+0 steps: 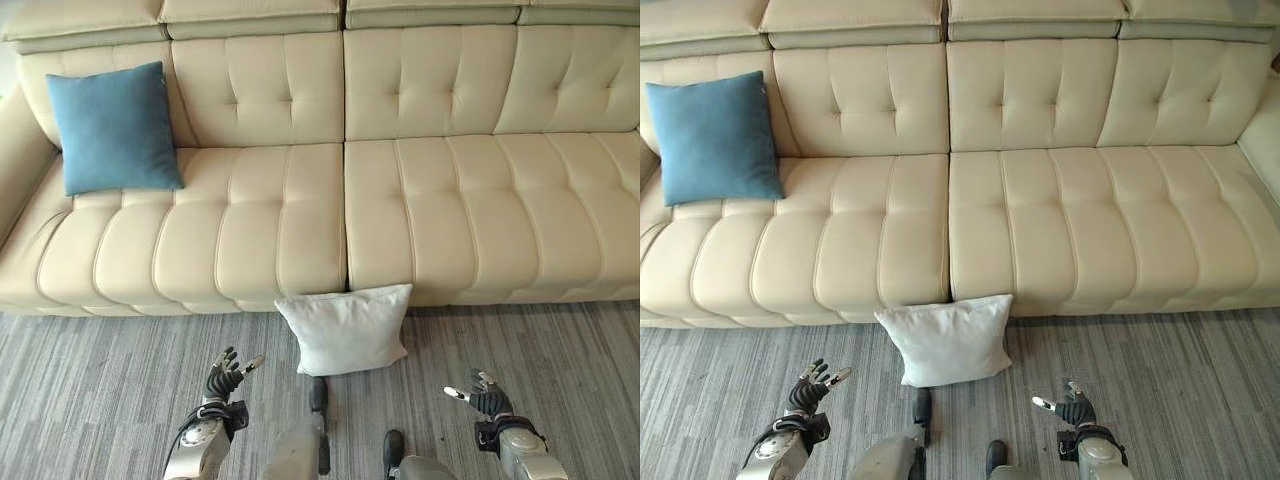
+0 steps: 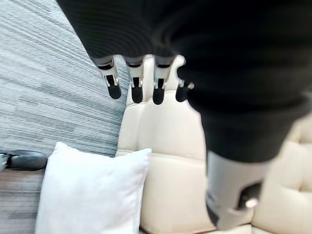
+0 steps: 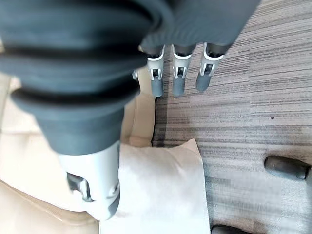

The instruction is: Pick up all the scattered cushions and arrange them neatly on the sofa.

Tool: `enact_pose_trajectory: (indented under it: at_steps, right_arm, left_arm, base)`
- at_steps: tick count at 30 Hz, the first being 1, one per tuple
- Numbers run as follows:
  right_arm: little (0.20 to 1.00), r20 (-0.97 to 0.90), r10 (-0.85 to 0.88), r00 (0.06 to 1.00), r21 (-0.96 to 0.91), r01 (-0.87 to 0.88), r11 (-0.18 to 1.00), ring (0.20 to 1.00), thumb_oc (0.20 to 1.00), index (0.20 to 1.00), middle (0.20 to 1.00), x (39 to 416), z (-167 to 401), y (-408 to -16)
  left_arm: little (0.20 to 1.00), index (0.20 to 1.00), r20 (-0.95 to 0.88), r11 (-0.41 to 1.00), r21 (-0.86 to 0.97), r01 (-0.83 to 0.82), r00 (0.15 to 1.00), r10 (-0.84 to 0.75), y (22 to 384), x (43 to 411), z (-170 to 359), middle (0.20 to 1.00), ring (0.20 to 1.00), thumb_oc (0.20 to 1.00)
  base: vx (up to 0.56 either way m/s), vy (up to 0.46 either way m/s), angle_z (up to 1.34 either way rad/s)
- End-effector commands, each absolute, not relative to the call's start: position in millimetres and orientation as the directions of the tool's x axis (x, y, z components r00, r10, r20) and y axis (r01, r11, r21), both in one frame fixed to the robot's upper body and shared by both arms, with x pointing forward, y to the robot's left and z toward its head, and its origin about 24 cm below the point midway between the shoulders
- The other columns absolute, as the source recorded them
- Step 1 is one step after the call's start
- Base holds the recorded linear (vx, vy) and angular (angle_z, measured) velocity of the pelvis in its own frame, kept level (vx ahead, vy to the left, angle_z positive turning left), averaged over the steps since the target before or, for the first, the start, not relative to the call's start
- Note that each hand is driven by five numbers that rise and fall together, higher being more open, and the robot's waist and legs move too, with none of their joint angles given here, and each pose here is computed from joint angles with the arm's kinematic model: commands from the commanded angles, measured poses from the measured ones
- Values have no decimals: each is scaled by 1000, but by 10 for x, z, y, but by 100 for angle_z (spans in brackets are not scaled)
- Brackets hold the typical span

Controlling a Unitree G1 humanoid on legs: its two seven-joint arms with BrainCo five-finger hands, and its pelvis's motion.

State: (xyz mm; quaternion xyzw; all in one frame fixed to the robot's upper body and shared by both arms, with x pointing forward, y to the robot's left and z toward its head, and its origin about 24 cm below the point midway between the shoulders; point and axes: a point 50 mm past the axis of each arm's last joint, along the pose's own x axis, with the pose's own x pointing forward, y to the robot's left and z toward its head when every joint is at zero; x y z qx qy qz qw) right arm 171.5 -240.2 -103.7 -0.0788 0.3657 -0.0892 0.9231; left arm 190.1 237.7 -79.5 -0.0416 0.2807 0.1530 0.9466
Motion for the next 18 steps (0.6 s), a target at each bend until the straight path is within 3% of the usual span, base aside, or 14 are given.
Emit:
enact_pose_trajectory:
  at_steps: [1,10,14,15,18]
  right_arm:
    - [1000,-630,-205,749,-214,87,973,1000,1000,1000,1000,1834,-974,-2364]
    - [1000,-626,-192,756,-228,58,972,1000,1000,1000,1000,1936,-963,-2308]
    - [1000,-648,-193,737,-254,31,967,1000,1000,1000,1000,1992,-1002,-2296]
    - [1000,-675,-201,710,-242,45,969,1000,1000,1000,1000,2001,-1059,-2270]
    - [1000,-697,-218,683,-248,54,967,1000,1000,1000,1000,2003,-1105,-2265]
  left_arm:
    - [1000,1000,-483,950,95,-296,821,304,2570,1901,-674,1000,1000,1000]
    - [1000,1000,-520,958,140,-250,805,287,2533,1947,-769,1000,1000,1000]
    - [1000,1000,-624,960,158,-232,730,279,2424,1911,-1008,1000,1000,1000]
    - [1000,1000,-684,956,180,-233,669,291,2409,1848,-1135,1000,1000,1000]
    - [1000,1000,-707,952,193,-239,639,304,2405,1854,-1176,1000,1000,1000]
  base:
    - [79,128,14]
    - [92,-36,2]
    - [48,-86,-9]
    - [18,-48,0]
    - [-8,-33,11]
